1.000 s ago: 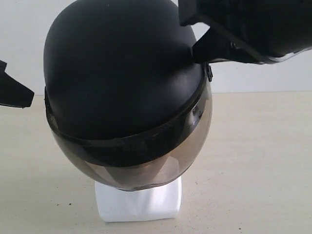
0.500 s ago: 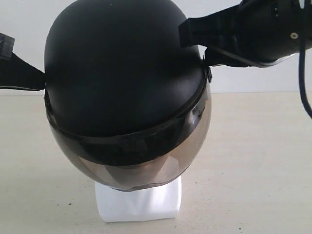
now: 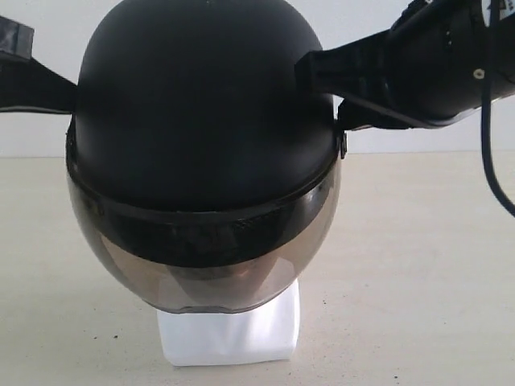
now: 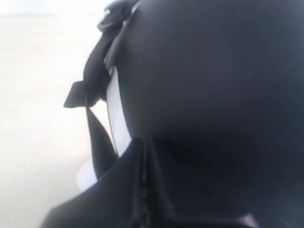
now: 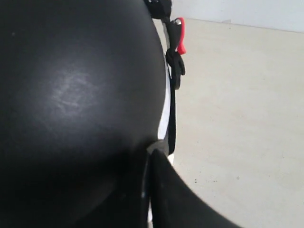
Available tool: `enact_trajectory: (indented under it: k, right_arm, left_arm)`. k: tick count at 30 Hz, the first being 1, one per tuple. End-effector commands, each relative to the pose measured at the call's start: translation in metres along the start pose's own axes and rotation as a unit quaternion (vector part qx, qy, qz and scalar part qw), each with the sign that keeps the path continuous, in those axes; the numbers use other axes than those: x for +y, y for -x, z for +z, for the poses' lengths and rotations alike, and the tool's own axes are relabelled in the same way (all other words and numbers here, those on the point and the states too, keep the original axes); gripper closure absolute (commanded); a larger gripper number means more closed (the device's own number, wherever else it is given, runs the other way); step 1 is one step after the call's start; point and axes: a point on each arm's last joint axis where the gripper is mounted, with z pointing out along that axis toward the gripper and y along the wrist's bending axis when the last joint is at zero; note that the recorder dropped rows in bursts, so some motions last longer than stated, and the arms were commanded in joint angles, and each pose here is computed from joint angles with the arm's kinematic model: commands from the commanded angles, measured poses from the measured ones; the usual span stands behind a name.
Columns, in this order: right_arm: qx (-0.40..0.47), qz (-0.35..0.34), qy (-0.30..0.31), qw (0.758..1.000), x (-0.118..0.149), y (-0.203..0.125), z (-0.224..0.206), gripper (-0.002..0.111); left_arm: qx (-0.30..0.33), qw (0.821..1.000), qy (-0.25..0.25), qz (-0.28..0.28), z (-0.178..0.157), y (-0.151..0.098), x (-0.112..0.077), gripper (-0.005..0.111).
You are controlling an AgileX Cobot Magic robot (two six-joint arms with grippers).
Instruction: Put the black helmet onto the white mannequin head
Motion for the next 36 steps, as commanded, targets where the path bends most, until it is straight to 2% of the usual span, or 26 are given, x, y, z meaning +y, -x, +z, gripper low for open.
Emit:
enact_trajectory:
  k: [1,26,36]
  right_arm:
    - [0.011,0.012,0.024,1.0,0.005,-0.003,0.006,0.108]
    - [-0.006,0.008,0.031,0.999,0.006,0.0,0.006,0.108]
    - [-0.021,0.01,0.035,0.999,0.005,0.002,-0.01,0.108]
  left_arm:
    - [0.009,0.999,-0.045,-0.016,-0.001,0.004,-0.011,0.102]
    - [0.07,0.996,-0.054,-0.016,0.003,-0.012,-0.01,0.102]
    - [0.044,0.998,-0.04,0.009,-0.012,-0.011,-0.016,0.102]
